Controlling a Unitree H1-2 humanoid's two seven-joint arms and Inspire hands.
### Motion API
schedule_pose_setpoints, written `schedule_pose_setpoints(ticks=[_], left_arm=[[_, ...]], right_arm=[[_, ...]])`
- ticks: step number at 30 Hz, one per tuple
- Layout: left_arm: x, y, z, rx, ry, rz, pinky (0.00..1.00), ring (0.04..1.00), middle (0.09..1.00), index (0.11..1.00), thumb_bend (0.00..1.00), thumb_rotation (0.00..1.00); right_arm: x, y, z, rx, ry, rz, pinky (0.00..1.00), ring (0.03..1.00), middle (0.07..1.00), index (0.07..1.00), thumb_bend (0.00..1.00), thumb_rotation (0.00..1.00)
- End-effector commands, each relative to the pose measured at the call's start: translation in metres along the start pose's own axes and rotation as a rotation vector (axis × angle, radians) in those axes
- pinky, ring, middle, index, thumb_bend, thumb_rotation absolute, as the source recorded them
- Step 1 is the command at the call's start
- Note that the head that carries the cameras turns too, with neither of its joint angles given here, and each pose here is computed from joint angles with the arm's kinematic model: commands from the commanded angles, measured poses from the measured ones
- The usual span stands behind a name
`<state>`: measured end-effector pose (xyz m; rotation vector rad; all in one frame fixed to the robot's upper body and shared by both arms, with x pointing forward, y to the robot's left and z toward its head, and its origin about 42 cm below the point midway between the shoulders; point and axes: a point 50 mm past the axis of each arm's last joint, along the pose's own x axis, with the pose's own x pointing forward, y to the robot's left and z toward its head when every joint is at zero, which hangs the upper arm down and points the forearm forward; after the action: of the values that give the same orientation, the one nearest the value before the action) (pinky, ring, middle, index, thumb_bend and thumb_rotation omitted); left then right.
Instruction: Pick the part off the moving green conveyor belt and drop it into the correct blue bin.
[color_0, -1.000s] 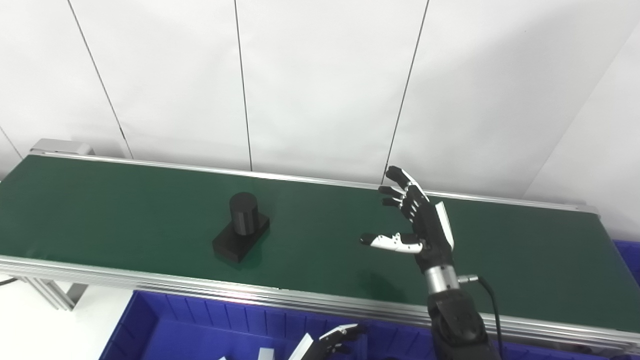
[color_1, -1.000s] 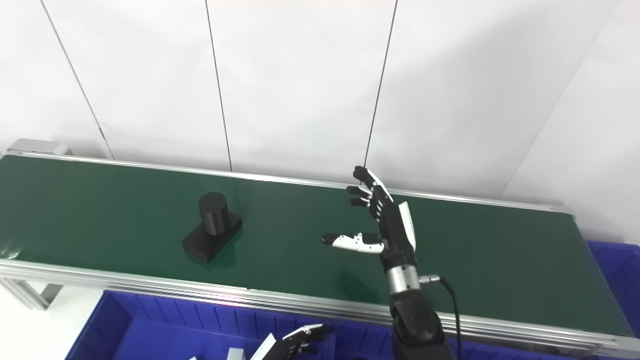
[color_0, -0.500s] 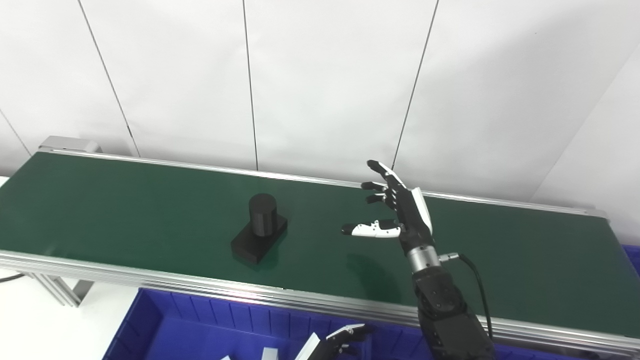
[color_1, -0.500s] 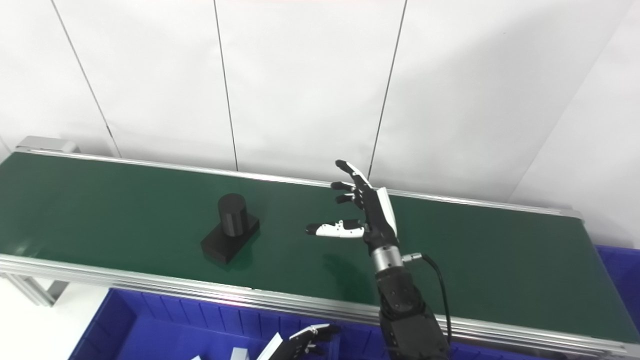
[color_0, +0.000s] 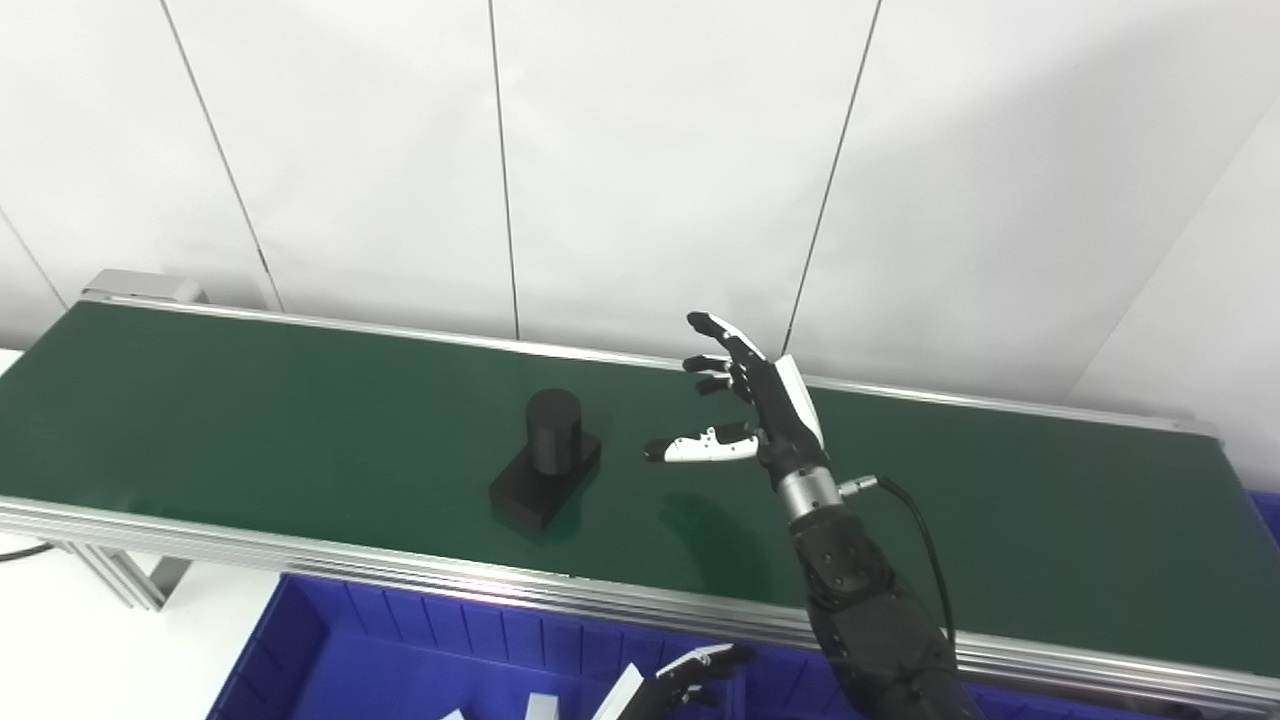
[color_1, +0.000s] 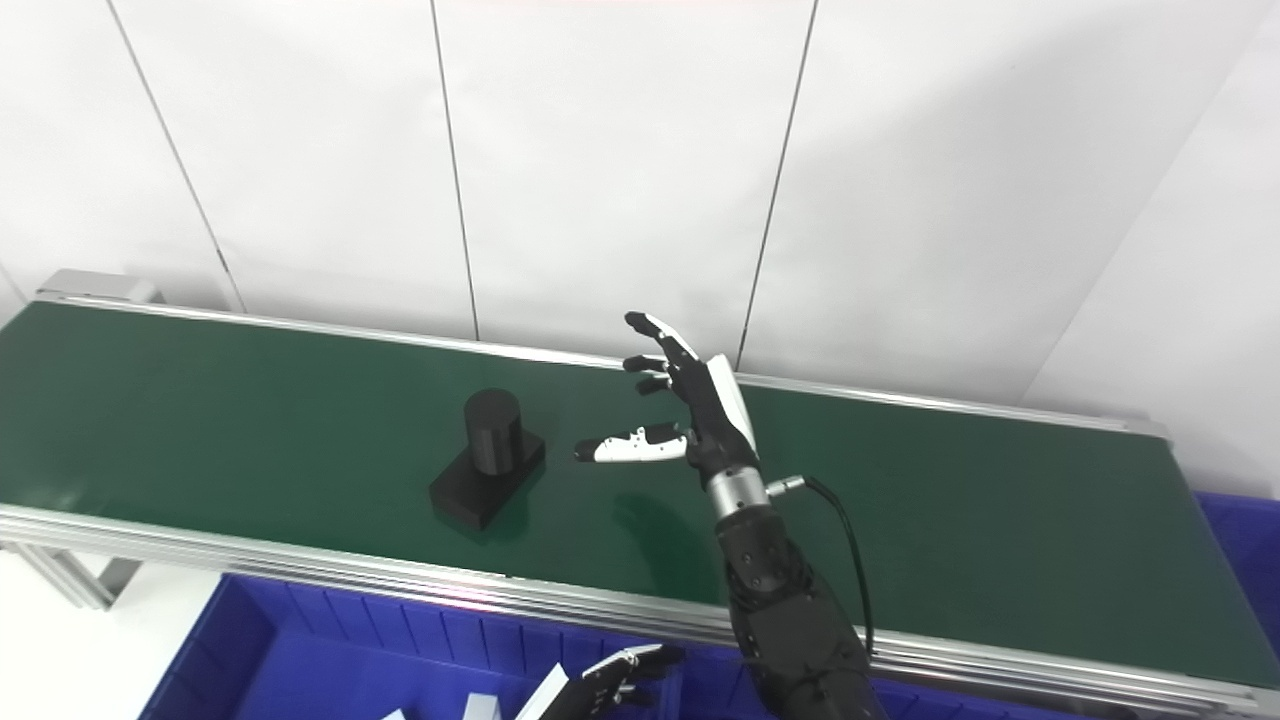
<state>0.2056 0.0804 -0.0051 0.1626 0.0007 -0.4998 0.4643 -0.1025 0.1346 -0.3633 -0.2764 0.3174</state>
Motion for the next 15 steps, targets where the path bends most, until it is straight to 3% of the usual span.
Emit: schedule_pose_setpoints(ticks=[1,15], left_arm=[[0.006,-0.001,0.013,-0.016,-0.077,0.009,0.78,0.864,0.876,0.819,0.83,0.94],[0.006,-0.010,0.018,-0.033,-0.089,-0.004,0.78,0.871,0.879,0.816,0.83,0.94]], right_arm=[[0.027,-0.001,0.030,-0.001,-0.097,-0.021,0.64,0.736,0.882,0.857,1.00,0.09],[0.036,0.014,0.016,-0.151,-0.004,0.049,0.58,0.700,0.895,0.857,1.00,0.19]])
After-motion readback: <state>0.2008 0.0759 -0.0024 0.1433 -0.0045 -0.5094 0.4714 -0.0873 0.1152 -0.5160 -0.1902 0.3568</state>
